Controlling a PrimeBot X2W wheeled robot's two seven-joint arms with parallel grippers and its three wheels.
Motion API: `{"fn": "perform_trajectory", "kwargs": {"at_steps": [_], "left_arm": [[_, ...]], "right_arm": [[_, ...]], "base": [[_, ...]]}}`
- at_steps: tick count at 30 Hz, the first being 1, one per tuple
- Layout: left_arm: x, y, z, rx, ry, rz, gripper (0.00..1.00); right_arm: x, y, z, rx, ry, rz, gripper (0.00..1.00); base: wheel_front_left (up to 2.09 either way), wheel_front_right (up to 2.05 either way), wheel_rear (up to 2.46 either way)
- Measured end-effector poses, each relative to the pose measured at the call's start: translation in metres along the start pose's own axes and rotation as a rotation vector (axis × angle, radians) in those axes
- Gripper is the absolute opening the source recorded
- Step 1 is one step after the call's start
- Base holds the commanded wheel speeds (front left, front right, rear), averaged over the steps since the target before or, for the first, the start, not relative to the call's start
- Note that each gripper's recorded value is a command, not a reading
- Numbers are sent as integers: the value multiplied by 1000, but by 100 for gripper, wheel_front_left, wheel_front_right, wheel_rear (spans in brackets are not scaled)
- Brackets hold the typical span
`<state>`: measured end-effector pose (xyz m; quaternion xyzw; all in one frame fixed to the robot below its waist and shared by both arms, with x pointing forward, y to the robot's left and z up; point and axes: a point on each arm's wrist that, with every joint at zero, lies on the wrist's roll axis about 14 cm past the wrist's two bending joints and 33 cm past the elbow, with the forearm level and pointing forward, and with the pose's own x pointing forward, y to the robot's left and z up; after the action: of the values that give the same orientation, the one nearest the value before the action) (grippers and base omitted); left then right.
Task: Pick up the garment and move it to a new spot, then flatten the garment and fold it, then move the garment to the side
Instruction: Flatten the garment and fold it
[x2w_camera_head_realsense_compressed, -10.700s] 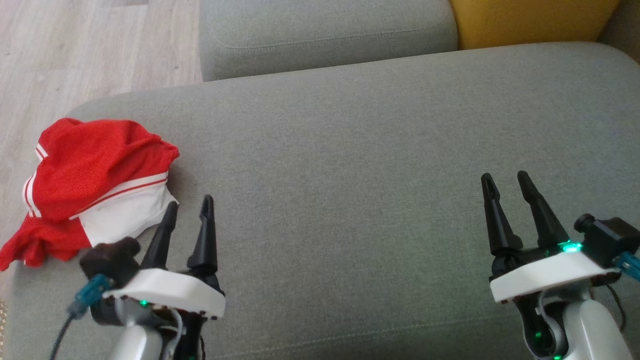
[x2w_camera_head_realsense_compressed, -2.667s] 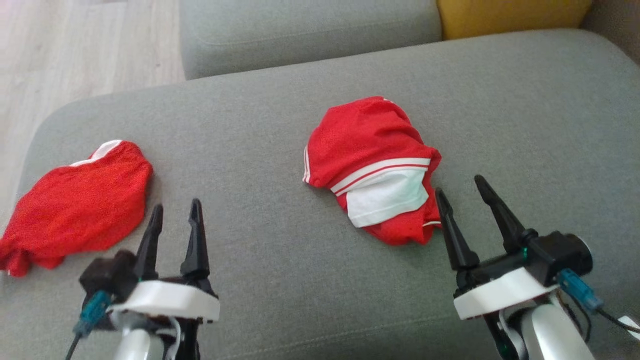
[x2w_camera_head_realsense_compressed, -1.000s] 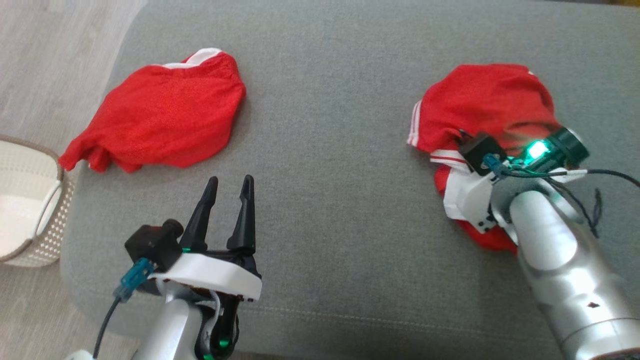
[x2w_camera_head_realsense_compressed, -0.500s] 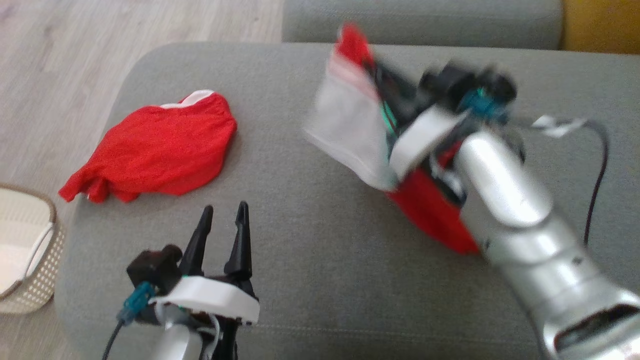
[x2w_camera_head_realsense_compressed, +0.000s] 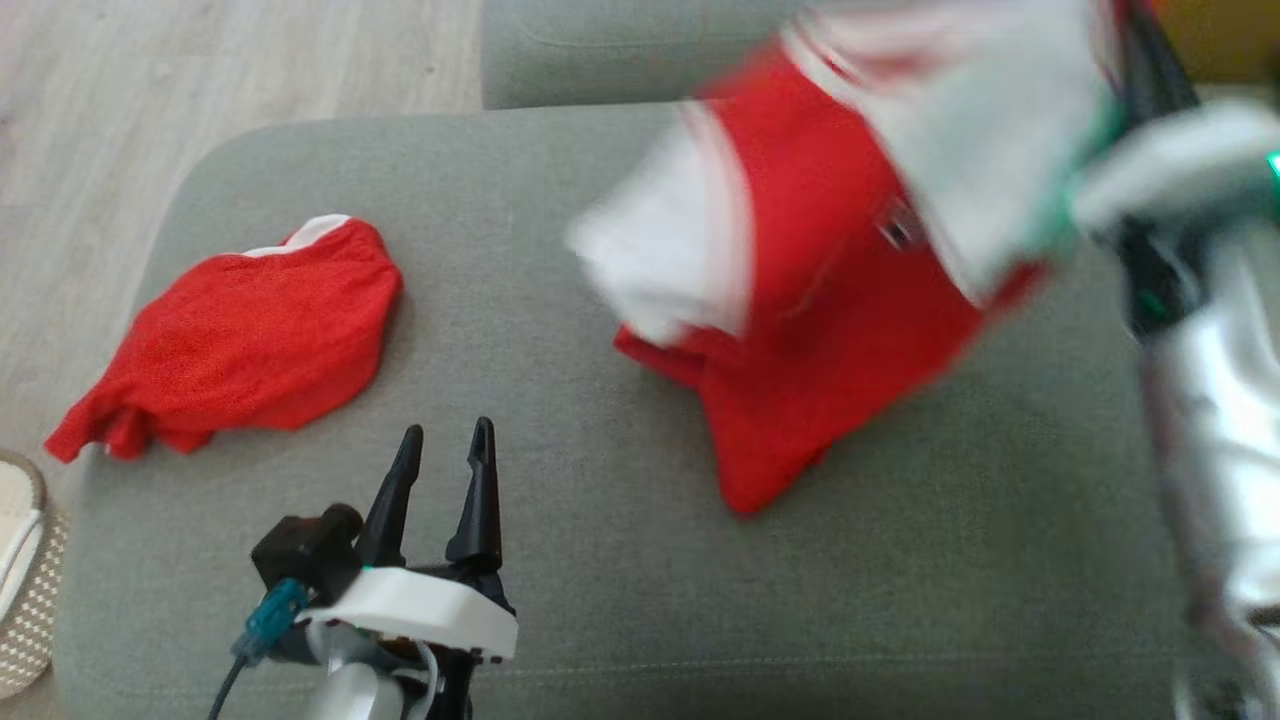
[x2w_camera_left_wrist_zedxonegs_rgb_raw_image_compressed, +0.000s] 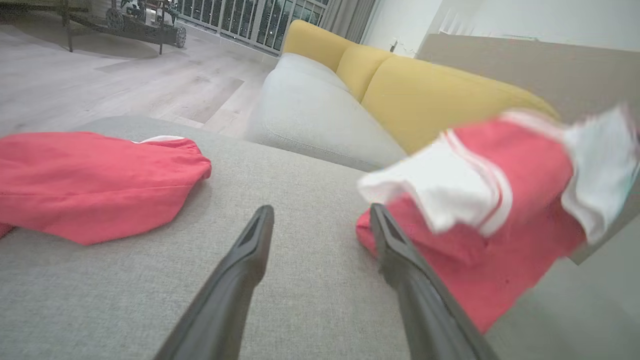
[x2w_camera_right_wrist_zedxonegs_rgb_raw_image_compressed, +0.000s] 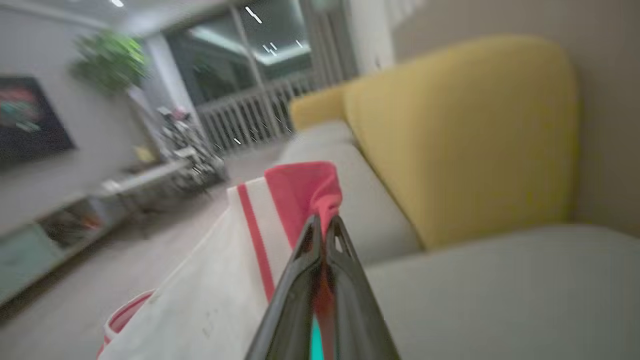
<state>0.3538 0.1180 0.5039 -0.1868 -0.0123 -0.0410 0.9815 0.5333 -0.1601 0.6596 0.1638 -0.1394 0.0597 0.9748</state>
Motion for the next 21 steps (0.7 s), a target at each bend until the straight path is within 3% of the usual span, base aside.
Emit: {"fn": "perform_trajectory", "kwargs": {"at_steps": [5,6,7,8,9,18,21], "left_arm": [[7,-6,-12,1,37,-26,100],[9,-8,-13,0,40,-34,100],[10,-9,-15,0,45,-38,100],[11,-10,-16,-1,49,-41,100],[11,-11,-18,-1,54,-45,100],[16,-25,-20,-3,59,-89,100],[18,-30,-17,-2,49,-106,100]], "right_arm": [[-95,-163,-83,-94,333,-418,0],[-104,-174,-85,-99,346,-452,0],[-109,-182,-85,-104,349,-478,29],[-113,-188,-82,-127,349,-494,86],[-115,-193,-79,-146,348,-507,100],[-101,-155,-59,-194,250,-451,100],[-90,-140,-30,-254,167,-394,100]], "base": [[0,0,0],[0,0,0],[0,0,0],[0,0,0],[0,0,0],[0,0,0],[0,0,0]]}}
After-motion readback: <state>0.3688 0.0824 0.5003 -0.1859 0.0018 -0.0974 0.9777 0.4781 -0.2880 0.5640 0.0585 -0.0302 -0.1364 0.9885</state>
